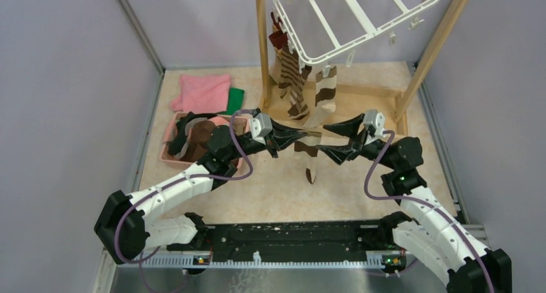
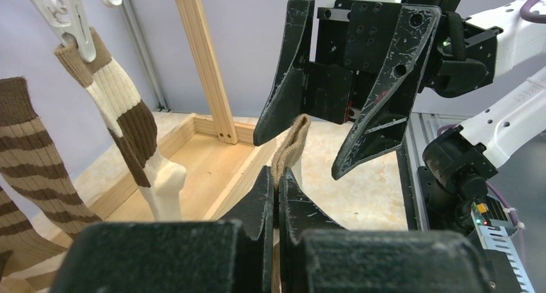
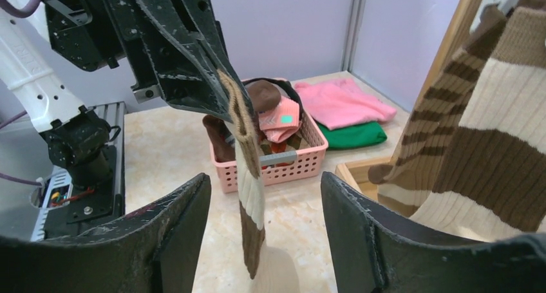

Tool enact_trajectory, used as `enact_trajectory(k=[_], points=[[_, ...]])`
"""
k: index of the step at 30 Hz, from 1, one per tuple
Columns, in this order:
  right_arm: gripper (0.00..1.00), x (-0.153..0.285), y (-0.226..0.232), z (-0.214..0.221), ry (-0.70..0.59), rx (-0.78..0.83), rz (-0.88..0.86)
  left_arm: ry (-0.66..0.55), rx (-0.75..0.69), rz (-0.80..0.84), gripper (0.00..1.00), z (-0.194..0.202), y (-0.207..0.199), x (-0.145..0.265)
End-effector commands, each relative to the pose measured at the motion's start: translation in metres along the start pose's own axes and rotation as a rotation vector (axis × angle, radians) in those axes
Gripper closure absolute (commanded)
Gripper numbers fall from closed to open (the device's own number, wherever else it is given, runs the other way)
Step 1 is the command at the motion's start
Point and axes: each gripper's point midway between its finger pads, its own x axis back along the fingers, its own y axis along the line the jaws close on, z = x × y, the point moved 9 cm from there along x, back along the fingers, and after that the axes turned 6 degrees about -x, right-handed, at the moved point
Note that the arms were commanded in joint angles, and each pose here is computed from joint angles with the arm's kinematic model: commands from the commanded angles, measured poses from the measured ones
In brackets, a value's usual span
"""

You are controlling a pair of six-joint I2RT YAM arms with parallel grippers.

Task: Clip the socks to the hanger
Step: Clamp the sock onto the hanger.

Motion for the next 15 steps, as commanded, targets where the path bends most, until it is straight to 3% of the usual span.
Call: enact_trajectory(k=[1, 15], points=[[0.4, -0.0031, 0.0084, -0.0074, -0.053, 0.11, -0.058, -0.094, -0.043, 0.032, 1.0, -0.0255, 0.0011, -0.0079], [0.65, -0.0069, 0.0129, -0.0033, -0.071, 0.168, -0.126, -0.108, -0.035, 0.058, 1.0, -0.0306, -0.002, -0.0074]])
